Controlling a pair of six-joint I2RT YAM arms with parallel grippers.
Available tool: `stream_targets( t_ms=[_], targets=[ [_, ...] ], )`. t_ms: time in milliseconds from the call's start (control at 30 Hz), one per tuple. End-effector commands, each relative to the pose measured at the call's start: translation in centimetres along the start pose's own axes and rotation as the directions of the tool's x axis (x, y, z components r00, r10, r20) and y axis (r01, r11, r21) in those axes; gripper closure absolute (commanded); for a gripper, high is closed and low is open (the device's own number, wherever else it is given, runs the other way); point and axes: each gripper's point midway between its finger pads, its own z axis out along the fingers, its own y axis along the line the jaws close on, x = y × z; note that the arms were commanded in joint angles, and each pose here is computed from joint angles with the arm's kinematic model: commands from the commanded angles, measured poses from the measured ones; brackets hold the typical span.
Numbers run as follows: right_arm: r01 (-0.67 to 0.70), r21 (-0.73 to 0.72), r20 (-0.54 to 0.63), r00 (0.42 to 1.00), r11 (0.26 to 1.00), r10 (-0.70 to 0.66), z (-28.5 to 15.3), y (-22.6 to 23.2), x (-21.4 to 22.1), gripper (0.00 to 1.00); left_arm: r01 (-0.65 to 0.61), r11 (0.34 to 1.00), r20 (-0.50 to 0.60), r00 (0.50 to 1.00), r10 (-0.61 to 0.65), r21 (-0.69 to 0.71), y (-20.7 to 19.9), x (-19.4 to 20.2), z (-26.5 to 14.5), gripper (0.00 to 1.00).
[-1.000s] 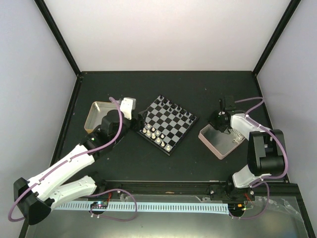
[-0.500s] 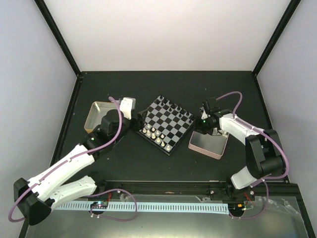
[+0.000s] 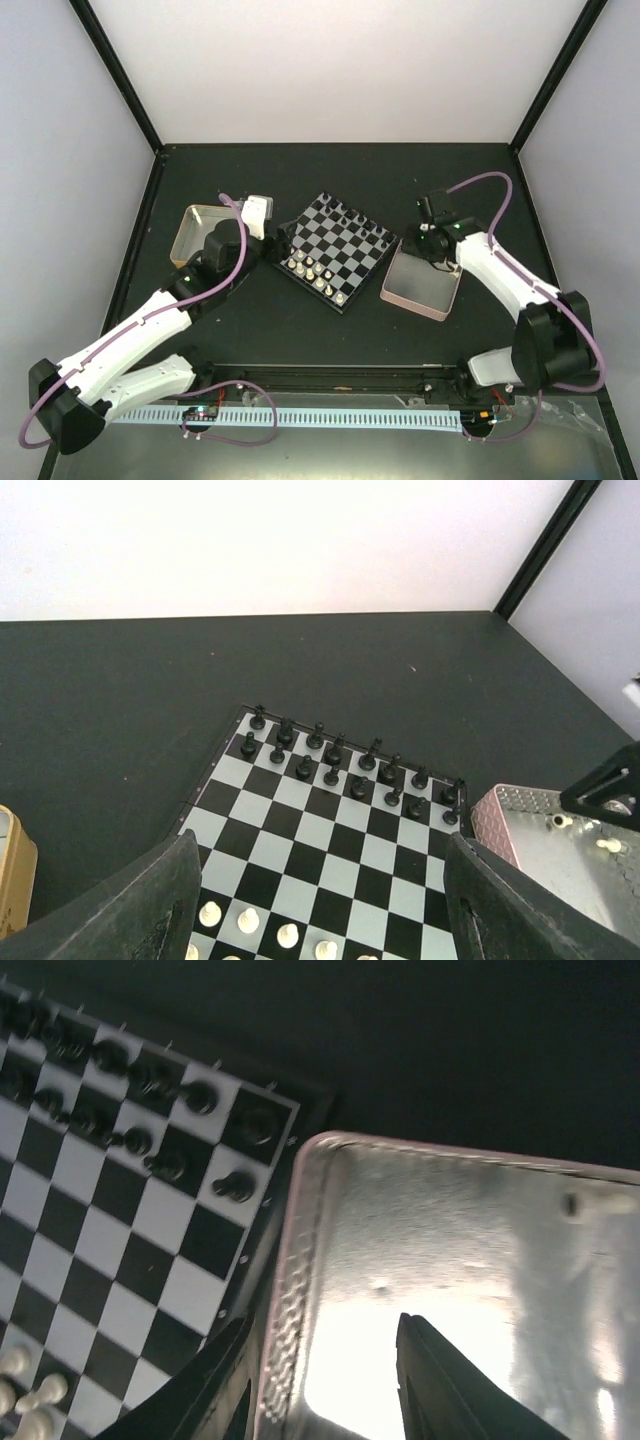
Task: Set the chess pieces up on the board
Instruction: Adjust the storage box at the center of the board, then pick up the chess piece from the storage box.
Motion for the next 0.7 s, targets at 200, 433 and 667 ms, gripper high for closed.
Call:
stream_targets(
  t_ms=[200, 433, 667],
  targets=[
    [-0.041, 0.444, 0.113, 0.993, 0.895, -0.011, -1.0, -9.6, -0.8, 0.67, 0.027, 0.999, 0.022, 0.999, -0.028, 0.016, -0.1, -0.6, -0.2, 0.31],
    [0.119, 0.612, -0.082, 0.993, 0.782, -0.087, 0.4, -11.7, 0.8, 0.71, 0.034, 0.999, 0.035, 0.999, -0.034, 0.017, 0.0, -0.8, -0.5, 0.31],
    [0.109, 0.628, -0.081, 0.994, 0.771, -0.075, 1.1, -11.7, 0.6, 0.69, 0.04, 0.999, 0.034, 0.999, -0.041, 0.018, 0.1, -0.6, -0.5, 0.31]
  ],
)
